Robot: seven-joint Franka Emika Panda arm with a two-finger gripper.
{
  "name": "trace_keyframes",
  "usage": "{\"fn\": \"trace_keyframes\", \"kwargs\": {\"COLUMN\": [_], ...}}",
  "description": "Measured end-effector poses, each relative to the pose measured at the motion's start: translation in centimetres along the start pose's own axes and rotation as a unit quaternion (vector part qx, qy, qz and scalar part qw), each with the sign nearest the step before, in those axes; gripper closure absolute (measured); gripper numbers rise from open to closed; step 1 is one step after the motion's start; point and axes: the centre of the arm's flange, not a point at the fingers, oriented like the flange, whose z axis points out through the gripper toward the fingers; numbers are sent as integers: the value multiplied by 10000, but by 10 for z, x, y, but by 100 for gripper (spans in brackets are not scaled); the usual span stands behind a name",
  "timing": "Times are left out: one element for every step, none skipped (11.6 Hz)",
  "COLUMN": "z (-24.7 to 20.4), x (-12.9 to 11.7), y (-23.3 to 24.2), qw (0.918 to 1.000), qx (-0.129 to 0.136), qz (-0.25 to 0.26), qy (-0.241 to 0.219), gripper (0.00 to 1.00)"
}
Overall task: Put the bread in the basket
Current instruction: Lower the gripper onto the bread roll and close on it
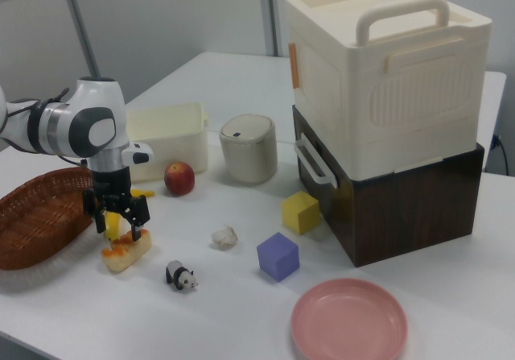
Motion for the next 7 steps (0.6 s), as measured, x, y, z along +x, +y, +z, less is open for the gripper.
{"fn": "trace_keyframes", "kwargs": {"z": [2,4,5,6,7,9,11], "x": [1,2,3,3,3,4,4], "y": [0,0,0,1,1,3,4], "qw": [10000,10000,10000,10000,10000,9999,9999], "qx": [2,3,-11,-33,-45,-83,-134], "qz": [-3,-2,-8,-8,27,63,68], "qy": [5,-8,-18,-27,-40,-53,-66], "gripper": [0,0,0,0,0,0,0]}}
